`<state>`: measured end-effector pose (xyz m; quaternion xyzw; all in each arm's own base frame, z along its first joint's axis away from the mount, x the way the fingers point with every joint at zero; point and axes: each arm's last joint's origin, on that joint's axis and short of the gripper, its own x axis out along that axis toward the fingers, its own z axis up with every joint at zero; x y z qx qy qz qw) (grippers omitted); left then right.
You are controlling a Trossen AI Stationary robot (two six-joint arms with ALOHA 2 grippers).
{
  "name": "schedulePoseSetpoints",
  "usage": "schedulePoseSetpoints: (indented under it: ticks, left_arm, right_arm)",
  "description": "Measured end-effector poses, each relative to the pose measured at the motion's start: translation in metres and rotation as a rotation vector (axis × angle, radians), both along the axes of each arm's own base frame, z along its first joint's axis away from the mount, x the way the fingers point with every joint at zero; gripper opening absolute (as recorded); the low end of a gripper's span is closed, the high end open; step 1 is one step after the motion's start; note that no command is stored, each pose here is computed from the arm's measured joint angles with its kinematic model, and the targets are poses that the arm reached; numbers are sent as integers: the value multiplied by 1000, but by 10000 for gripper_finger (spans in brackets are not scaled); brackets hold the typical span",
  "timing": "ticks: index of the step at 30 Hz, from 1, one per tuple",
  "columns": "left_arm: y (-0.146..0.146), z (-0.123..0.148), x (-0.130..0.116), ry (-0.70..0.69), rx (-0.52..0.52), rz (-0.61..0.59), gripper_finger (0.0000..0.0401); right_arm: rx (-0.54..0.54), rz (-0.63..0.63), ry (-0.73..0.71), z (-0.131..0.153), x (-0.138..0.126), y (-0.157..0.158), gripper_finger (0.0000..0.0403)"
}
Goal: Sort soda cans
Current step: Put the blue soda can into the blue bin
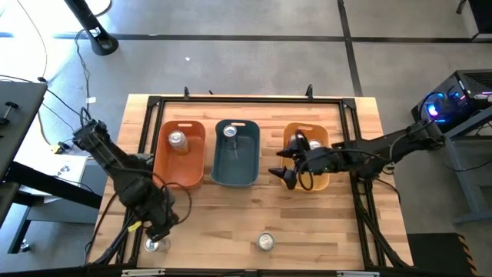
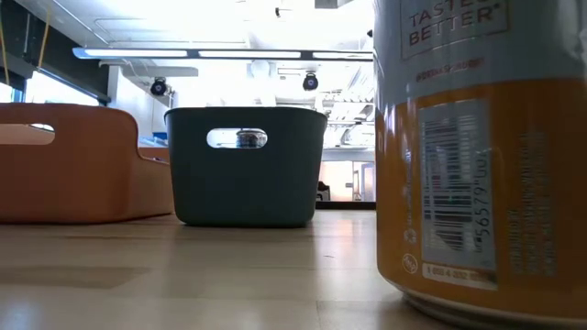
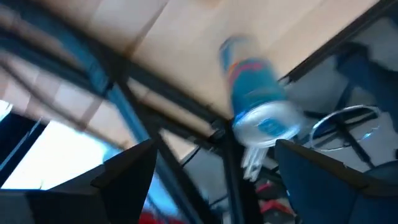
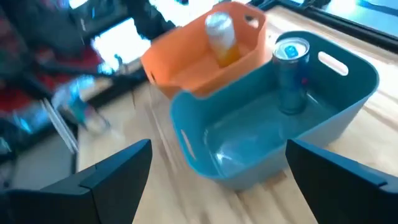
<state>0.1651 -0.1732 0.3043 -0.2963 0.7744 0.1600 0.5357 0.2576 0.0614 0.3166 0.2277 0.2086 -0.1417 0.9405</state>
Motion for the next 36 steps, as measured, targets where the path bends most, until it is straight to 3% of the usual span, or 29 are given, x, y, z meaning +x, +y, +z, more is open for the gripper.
schedulePoseSetpoints:
  ticks: [3,8,12,20,25,36]
  left_arm:
    - [-15,-11,-7,15,-56,-11,321]
    - [-37,-9,-9,-110,-169,-54,321]
    - [-40,-8,-12,-141,-136,-23,321]
    - [-46,-33,-17,-92,-3,52,321]
    - [-50,-32,-12,-140,-22,131,321]
    - [-59,-42,-12,-61,25,233,321]
  right_arm:
    - [81,-15,-30,-1,1,13,365]
    - [167,-35,-35,-9,3,34,365]
    - [199,-62,-31,-20,9,47,365]
    - [219,-10,22,-41,23,63,365]
    - [218,24,55,-48,26,66,365]
    - [153,75,72,-49,26,66,365]
